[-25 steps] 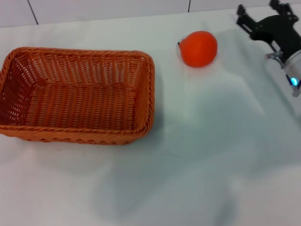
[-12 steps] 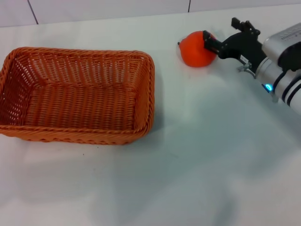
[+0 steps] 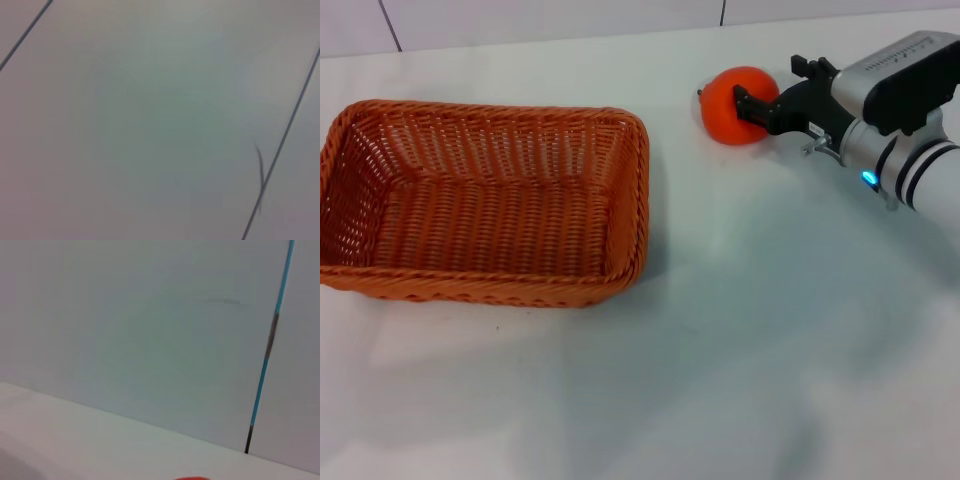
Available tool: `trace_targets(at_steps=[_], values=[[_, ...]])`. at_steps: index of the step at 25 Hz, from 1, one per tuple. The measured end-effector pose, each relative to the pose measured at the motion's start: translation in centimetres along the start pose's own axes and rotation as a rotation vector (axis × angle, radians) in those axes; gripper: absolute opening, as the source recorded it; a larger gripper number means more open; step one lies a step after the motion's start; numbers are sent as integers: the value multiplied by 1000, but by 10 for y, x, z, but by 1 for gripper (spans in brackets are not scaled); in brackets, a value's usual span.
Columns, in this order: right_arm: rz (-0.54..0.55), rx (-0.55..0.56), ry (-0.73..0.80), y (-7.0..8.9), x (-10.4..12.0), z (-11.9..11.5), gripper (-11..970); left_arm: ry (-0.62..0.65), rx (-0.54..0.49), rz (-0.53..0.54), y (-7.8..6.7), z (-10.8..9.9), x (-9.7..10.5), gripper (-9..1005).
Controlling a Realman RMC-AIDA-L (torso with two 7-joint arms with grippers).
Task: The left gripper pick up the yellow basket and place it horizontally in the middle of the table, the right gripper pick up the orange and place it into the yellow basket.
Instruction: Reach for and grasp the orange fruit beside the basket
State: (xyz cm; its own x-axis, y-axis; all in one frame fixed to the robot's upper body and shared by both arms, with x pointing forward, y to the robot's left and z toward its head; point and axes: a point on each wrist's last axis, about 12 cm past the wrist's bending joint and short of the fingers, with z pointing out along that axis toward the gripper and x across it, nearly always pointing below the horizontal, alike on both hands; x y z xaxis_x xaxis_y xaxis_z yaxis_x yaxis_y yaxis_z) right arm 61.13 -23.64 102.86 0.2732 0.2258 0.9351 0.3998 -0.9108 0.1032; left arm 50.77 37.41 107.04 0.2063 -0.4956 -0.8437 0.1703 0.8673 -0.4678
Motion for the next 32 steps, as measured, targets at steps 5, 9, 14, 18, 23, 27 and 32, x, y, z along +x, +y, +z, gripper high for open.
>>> trace_targets(at_steps=[5,9,14,18,23,27,32], values=[[-4,8,-4,-4,5,5,946,-1,4,14,-1,2,1,700],[-11,35,-14,-11,8,9,945,-1,7,19,-3,3,2,700],[22,70,-19,-17,9,11,938,0,8,33,-3,5,3,700],[29,86,-24,-20,8,11,931,0,7,36,-3,6,3,700],[45,103,-33,-23,6,10,922,0,4,36,-3,6,3,699],[73,107,-29,-24,4,8,915,-1,5,37,-3,5,3,699],[88,117,-11,-23,3,5,819,-3,10,37,-4,5,2,699]])
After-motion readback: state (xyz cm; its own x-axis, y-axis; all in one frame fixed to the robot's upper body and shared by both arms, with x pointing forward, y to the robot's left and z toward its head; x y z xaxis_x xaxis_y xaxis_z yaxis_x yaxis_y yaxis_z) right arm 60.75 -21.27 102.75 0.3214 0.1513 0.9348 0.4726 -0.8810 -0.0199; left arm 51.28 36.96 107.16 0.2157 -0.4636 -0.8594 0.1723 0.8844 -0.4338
